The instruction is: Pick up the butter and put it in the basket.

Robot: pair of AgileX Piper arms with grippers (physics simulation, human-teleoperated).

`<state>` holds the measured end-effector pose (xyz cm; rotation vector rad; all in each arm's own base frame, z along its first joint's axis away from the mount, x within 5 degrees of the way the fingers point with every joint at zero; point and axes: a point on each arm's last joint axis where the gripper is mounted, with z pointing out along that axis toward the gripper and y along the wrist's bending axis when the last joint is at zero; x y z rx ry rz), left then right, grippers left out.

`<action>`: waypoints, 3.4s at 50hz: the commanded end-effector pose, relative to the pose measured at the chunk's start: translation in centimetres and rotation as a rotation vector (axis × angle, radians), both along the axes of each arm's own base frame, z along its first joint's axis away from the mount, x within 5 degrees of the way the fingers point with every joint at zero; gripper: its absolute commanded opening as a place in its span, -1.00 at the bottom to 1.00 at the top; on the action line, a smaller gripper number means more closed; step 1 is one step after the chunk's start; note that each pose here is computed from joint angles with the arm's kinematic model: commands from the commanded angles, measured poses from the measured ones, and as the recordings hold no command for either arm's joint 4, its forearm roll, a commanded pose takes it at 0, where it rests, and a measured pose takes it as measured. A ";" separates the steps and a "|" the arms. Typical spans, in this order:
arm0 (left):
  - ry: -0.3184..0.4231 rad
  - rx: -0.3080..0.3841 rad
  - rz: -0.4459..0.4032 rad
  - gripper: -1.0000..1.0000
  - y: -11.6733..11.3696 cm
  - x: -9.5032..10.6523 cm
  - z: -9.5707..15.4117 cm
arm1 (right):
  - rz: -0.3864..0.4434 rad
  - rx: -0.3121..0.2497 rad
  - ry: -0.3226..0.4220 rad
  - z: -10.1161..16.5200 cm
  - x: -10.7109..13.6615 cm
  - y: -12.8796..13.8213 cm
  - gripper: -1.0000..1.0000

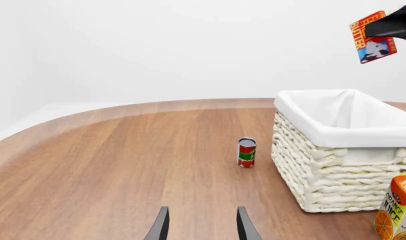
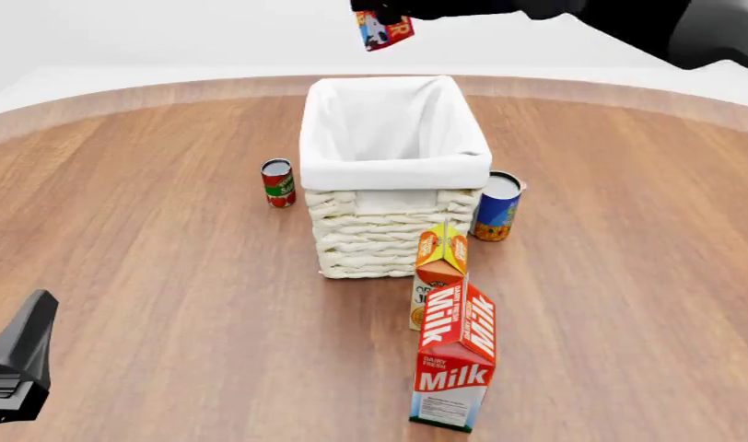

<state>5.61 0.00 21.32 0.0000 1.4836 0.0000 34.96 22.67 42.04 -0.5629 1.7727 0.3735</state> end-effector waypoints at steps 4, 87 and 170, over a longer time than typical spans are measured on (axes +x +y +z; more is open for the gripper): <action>0.000 0.000 0.000 1.00 0.0 0.0 0.0 | 0.002 0.000 0.028 -1.6 0.6 0.7 -1.00; 0.000 0.000 0.000 1.00 0.0 0.0 0.0 | -0.053 -0.037 0.165 -11.3 3.8 0.7 -1.00; 0.000 0.000 0.000 1.00 0.0 0.0 0.0 | -0.081 -0.064 0.161 -12.9 7.3 0.6 -1.00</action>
